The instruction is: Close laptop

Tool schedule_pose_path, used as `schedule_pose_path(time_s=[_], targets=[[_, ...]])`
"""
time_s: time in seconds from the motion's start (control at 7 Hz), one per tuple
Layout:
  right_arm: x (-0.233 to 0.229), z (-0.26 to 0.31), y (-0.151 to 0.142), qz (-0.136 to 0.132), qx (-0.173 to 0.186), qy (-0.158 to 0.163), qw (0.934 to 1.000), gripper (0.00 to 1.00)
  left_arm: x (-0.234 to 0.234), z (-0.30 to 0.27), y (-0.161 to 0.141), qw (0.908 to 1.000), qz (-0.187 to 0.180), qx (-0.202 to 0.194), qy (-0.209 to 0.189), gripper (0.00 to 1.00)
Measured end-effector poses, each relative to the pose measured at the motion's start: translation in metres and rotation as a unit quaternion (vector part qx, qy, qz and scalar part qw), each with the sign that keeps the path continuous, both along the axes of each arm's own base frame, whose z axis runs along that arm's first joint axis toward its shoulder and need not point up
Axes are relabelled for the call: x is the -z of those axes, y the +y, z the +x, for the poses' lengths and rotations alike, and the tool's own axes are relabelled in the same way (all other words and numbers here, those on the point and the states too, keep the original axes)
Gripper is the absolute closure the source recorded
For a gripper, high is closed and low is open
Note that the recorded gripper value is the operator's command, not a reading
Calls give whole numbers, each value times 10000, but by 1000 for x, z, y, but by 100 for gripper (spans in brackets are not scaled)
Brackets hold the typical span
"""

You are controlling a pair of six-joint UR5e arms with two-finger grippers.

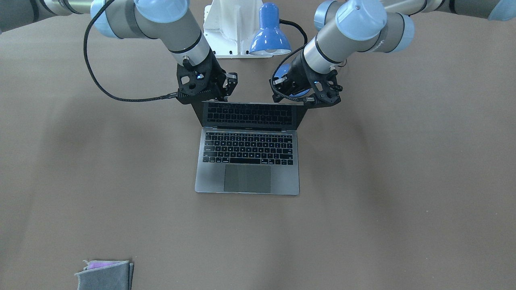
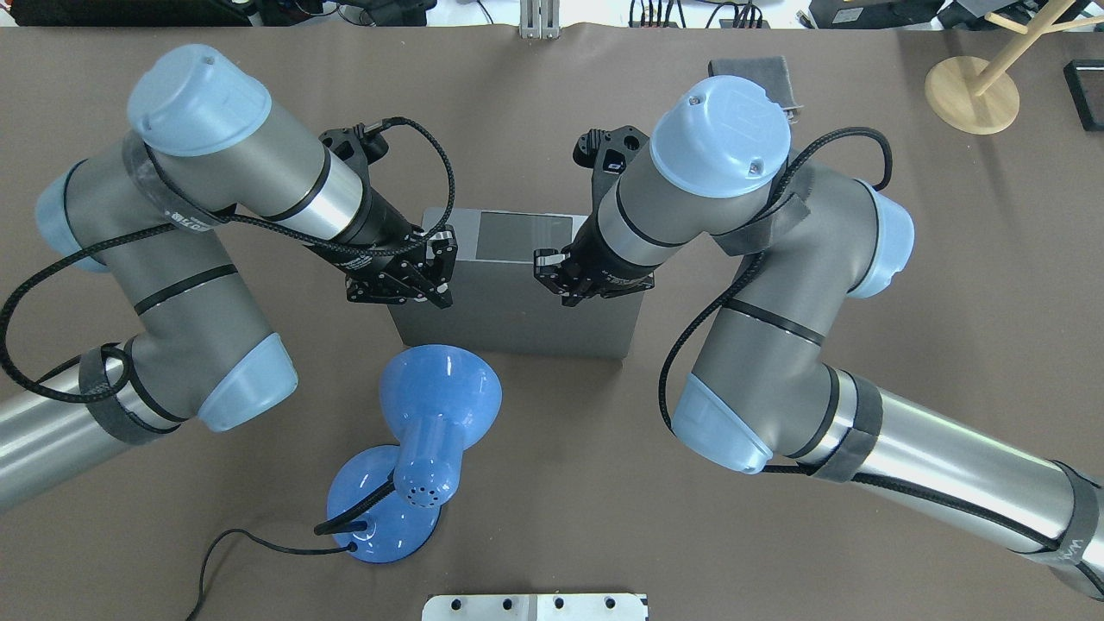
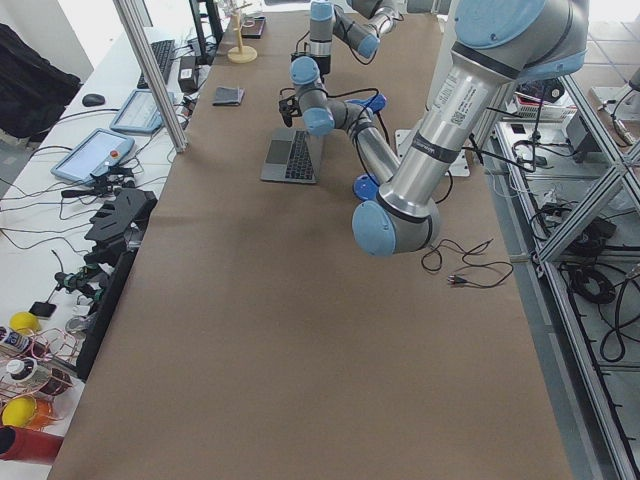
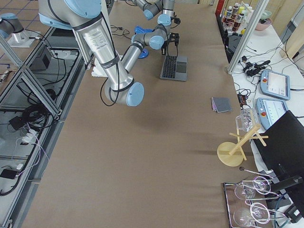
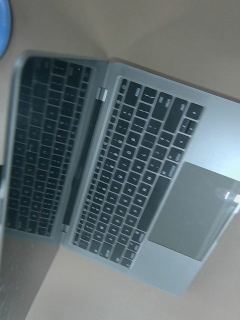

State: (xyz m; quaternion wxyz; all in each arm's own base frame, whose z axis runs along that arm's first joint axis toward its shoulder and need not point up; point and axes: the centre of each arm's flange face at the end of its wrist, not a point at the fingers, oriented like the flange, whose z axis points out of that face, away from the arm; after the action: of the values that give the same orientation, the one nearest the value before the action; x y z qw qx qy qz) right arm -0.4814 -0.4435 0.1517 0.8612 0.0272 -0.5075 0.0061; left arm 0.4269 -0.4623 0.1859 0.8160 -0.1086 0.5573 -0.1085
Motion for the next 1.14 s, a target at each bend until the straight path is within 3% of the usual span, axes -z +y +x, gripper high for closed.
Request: schedule_pose_path(time_s=[0.57, 1.14], targets=[[-1, -8, -49, -28, -244, 13, 9997, 100, -3, 21, -45, 9998, 1, 182, -26, 100], [-37, -37, -94, -62, -355, 85, 9993, 100, -19, 45, -75, 9988, 54, 465, -174, 100]])
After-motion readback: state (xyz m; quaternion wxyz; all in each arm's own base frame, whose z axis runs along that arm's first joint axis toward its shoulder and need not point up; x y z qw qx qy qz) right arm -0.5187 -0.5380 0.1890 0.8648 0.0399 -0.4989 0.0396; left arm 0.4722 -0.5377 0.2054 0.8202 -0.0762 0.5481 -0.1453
